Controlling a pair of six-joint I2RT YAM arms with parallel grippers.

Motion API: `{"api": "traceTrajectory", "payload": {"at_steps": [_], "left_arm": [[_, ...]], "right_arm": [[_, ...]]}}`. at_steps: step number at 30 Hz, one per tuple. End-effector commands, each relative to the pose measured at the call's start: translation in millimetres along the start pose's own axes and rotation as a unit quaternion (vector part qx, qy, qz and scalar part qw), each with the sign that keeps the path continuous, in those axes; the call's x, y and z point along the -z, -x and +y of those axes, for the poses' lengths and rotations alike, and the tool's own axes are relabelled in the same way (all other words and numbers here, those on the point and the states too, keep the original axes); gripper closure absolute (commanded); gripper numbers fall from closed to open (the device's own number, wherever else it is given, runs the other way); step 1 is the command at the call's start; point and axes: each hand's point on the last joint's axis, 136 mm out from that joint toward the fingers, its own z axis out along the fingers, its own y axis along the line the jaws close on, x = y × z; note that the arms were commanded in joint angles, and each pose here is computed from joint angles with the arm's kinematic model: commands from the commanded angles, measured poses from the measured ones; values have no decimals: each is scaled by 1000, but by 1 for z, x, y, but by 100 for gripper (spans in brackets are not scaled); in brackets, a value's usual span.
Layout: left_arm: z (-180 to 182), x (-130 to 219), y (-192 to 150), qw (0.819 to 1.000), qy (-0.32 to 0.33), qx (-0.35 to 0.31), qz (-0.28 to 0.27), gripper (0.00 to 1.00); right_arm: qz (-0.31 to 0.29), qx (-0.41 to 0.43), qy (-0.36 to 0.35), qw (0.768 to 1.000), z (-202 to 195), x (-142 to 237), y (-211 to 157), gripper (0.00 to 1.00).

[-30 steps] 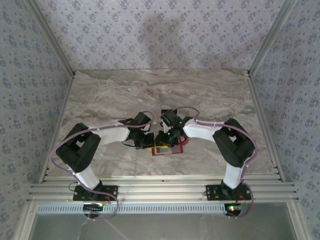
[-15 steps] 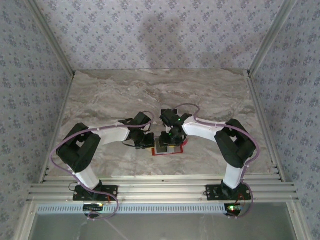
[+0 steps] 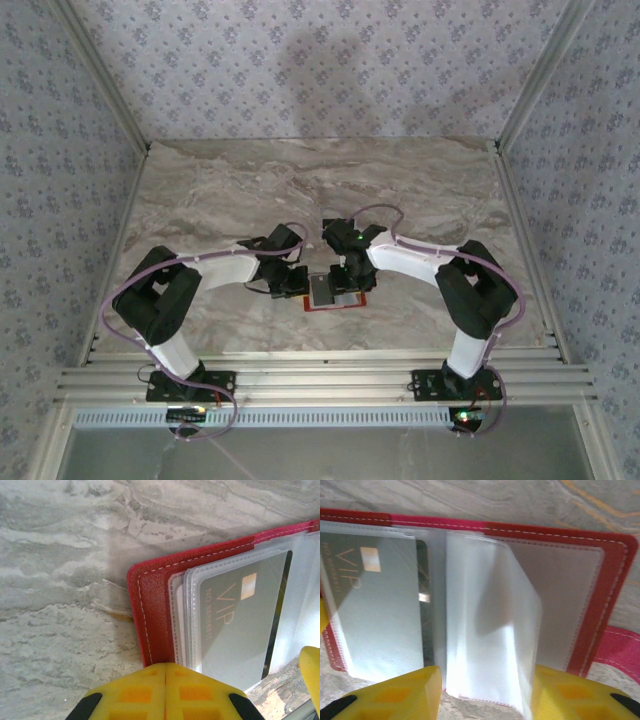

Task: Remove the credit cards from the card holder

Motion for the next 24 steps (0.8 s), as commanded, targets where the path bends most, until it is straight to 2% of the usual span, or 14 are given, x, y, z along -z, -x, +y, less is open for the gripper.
{"api": "traceTrajectory", "payload": {"at_steps": [1, 14, 17, 24], "left_arm": [[-3, 0, -6, 1000, 0, -4, 14, 92], [-14, 7, -4, 1000, 4, -20, 10, 91], [-18, 9, -3, 1000, 6, -24, 7, 91], [-26, 10, 1, 1000, 2, -30, 5, 91]], "right_arm": [[-11, 6, -37, 999, -15, 16, 1, 51], [-39, -13, -96, 995, -49, 34, 2, 54], [-55, -19, -54, 997, -38, 38, 5, 56], [-57, -30, 97, 993, 2, 30, 13, 65]]}}
